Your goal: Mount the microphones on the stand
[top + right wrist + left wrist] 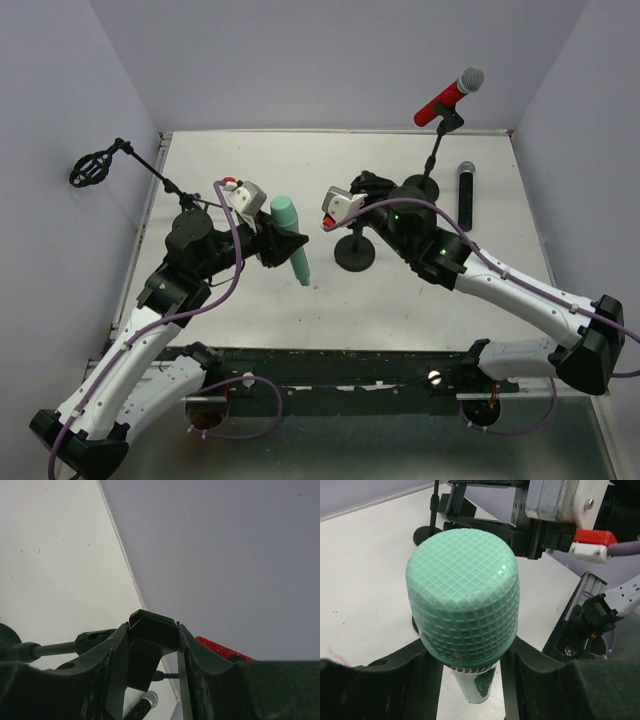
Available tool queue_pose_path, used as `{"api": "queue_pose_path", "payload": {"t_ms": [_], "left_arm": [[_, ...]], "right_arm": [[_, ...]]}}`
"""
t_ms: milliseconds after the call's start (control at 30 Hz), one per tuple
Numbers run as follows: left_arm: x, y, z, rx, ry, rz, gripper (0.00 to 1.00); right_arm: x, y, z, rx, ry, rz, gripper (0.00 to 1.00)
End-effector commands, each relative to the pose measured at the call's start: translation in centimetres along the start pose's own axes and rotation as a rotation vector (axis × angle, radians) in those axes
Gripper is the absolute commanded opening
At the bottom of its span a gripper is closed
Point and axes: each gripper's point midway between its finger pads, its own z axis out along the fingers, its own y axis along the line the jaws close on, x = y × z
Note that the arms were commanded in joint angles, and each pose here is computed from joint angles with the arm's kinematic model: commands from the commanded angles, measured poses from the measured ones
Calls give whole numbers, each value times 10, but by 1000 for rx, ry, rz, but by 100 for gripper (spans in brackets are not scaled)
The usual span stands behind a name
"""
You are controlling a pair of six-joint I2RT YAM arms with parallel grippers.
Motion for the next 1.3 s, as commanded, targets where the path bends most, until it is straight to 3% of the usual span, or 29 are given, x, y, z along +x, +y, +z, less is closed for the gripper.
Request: {"api": "queue_pose_path", "payload": {"t_ms": [0, 533, 600, 667, 767, 900, 1267], "left_arm": [[-13, -3, -2, -1, -28, 32, 0], [-10, -2, -4, -5, -19, 47, 0], [-10, -2, -3, -4, -21, 48, 0], [-9, -2, -4, -3, -19, 49, 0], [-7, 0, -4, -10, -18, 52, 0], [-10, -1, -6, -12, -15, 63, 0], [-21, -12, -13, 23, -27, 106, 0]], "right_arm": [[37, 42, 0, -143, 168, -209, 34], [62, 57, -7, -158, 274, -604, 36], [54, 56, -5, -148, 250, -551, 39], [39, 50, -3, -150, 205, -408, 48], [3, 37, -6, -207, 108, -160, 72], [-34, 19, -16, -255, -8, -10, 99], [-78, -25, -64, -457, -238, 284, 100]]}}
